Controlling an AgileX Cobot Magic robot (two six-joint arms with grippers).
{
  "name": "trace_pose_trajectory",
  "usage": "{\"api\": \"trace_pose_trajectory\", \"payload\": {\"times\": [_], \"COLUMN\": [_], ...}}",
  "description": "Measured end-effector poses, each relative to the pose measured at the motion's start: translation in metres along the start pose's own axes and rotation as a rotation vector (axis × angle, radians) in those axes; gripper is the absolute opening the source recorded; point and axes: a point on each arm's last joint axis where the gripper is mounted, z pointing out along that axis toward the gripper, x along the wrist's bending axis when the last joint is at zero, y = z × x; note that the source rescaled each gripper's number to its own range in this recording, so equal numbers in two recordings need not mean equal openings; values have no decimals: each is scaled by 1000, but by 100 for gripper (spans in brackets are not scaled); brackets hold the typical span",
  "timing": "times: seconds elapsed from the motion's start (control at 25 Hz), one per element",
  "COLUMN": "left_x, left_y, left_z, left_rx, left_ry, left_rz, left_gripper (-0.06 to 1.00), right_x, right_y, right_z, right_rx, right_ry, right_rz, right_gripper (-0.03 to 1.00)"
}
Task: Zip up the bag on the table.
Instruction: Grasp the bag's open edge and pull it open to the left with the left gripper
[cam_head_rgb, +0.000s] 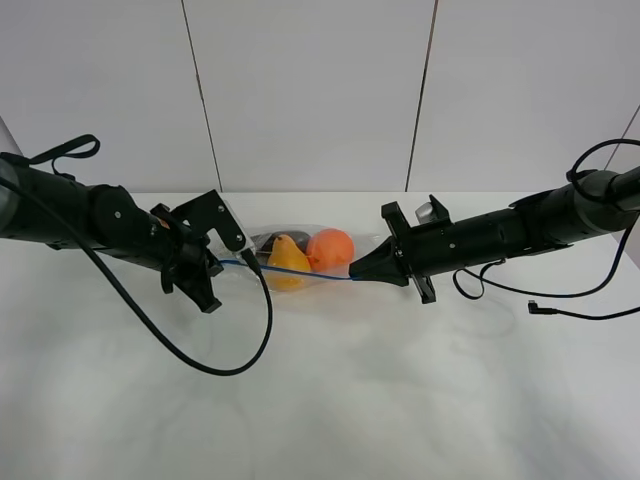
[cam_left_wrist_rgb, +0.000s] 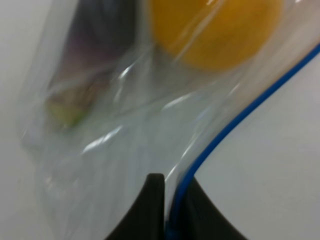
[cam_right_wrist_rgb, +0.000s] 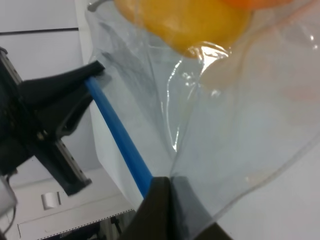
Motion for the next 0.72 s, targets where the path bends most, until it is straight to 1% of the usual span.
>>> {"api": "trace_pose_trajectory", "payload": {"times": [0.48, 0.72], "left_x": [35, 36], "left_y": [-34, -36], "left_z": [-3, -4], "left_rx": [56, 64], "left_ry": [66, 62], "left_rz": [-103, -111], "left_gripper": [0, 0], "right_x": [0, 0], "right_y": [0, 0], "right_z": [0, 0], "right_rx": [4, 3], "right_ry": [-2, -1], "right_rz": [0, 3], "right_gripper": [0, 0]}}
